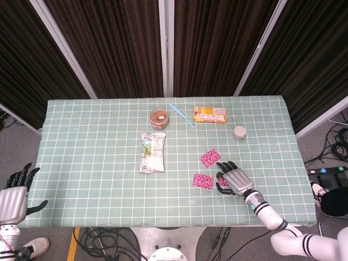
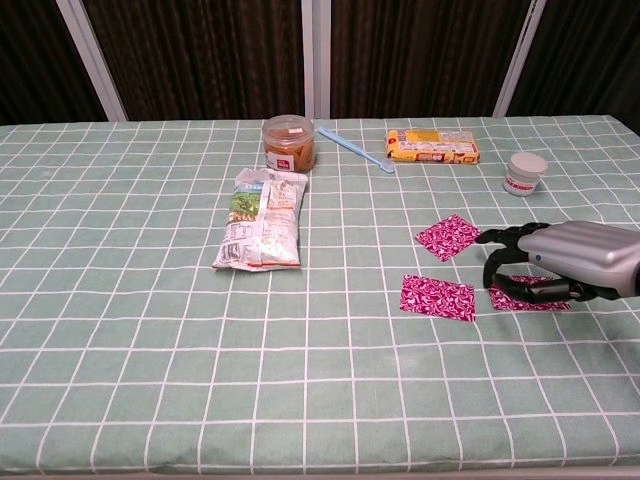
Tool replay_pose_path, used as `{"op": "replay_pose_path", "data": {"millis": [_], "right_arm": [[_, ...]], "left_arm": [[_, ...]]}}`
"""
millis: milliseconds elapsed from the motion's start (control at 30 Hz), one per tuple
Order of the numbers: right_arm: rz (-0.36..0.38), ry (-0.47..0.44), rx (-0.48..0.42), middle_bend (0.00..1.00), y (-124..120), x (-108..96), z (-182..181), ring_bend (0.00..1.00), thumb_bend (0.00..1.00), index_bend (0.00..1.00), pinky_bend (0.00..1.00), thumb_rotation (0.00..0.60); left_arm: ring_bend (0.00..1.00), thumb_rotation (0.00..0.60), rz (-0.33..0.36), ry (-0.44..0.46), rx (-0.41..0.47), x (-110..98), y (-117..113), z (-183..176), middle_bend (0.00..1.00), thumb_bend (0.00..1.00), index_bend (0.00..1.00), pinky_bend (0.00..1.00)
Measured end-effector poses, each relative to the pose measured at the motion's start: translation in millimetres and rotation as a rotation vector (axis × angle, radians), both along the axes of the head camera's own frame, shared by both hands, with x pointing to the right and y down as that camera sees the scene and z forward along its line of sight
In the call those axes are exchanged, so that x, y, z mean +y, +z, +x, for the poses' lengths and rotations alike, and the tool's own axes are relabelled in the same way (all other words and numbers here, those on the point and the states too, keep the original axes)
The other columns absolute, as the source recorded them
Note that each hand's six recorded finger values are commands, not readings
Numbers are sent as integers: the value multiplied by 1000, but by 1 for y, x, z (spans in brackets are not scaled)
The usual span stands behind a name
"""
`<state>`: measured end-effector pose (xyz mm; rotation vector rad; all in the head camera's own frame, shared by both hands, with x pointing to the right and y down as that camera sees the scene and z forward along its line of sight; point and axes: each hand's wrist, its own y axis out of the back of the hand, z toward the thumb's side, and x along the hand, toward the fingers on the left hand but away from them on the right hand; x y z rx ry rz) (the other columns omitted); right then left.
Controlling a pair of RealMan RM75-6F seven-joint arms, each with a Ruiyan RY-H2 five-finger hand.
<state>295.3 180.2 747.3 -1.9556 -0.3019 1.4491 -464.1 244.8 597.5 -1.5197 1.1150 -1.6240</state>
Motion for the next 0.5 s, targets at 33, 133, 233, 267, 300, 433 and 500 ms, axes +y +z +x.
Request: {"op": "replay_pose_path", "data": {"millis": [33, 133, 233, 267, 300, 433, 500], "right_arm": [[4, 3, 1, 1, -2, 0, 3, 0, 475, 305, 0, 0], [17, 17, 6, 2, -8, -2, 11, 0, 476, 305, 0, 0], [36, 45, -6, 10, -11, -10, 12, 0, 414, 304, 0, 21], [45, 58, -15, 13, -12, -14, 12, 0, 378, 302, 0, 37], [56, 76, -28, 19, -13, -20, 10, 0, 318, 299, 0, 70], [101, 122, -65, 26, -14, -45, 1, 0, 165, 295, 0, 192], [122, 130, -71, 30, -12, -60, -6, 0, 128, 295, 0, 266]], "left_arm": [[141, 600, 0, 1, 0, 0, 0, 0, 146, 89, 190, 145], [141, 600, 0, 4, 1, -1, 0, 1, 146, 90, 190, 145], [141, 600, 2, 6, 0, -1, -1, 2, 146, 90, 190, 145], [141, 600, 3, 7, 0, -2, -1, 2, 145, 90, 190, 145], [141, 600, 4, 7, 0, -2, -1, 2, 146, 90, 190, 145], [141, 600, 6, 7, -1, -2, -2, 2, 146, 90, 190, 145], [141, 600, 4, 3, -3, -1, -3, 2, 146, 90, 190, 145]]}}
